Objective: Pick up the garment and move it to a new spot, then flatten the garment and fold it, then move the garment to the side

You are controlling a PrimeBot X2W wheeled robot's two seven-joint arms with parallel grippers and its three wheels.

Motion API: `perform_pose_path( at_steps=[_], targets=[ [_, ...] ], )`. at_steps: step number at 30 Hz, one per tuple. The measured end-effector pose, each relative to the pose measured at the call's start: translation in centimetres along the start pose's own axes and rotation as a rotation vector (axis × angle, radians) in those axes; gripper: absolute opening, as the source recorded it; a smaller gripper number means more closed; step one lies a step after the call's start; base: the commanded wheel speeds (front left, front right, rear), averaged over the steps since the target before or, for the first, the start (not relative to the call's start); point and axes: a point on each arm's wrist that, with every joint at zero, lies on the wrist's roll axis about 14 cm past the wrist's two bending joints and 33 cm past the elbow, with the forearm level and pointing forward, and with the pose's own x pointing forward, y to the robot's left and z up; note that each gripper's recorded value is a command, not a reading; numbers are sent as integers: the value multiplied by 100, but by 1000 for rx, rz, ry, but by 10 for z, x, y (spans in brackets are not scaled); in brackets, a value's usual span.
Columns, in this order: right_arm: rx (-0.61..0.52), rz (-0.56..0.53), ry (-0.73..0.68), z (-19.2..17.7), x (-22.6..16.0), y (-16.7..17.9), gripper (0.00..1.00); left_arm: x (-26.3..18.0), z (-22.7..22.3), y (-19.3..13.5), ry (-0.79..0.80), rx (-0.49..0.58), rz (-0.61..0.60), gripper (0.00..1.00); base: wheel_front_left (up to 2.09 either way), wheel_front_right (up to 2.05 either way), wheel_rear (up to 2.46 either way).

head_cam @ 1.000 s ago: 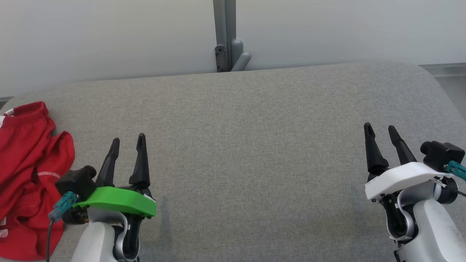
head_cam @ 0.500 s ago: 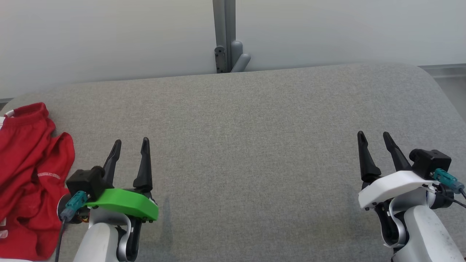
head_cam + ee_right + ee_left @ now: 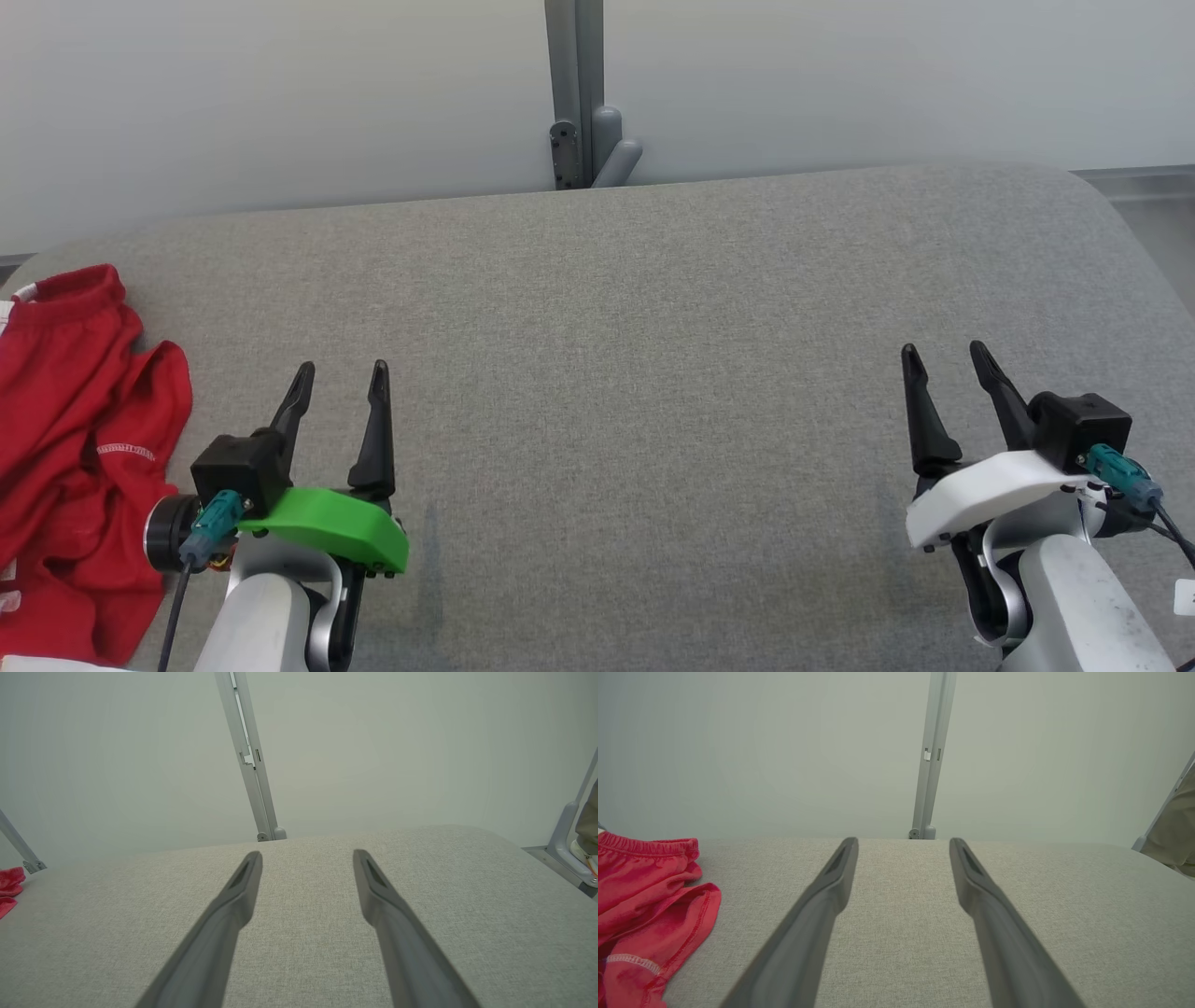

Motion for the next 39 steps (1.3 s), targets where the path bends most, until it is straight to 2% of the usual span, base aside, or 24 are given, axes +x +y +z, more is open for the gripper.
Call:
perform_pose_path(
  at_steps=[14,25,39],
  targets=[
    [-63,29,-14,-2,-2,8,100,-2,-1,-2,10,75,-14,100,0,0,0],
    [-45,29,-27,-3,-4,10,100,-2,-4,-1,25,102,-10,100,0,0,0],
    [-15,16,-18,-6,-5,7,100,-2,-7,1,35,87,3,100,0,0,0]
  ],
)
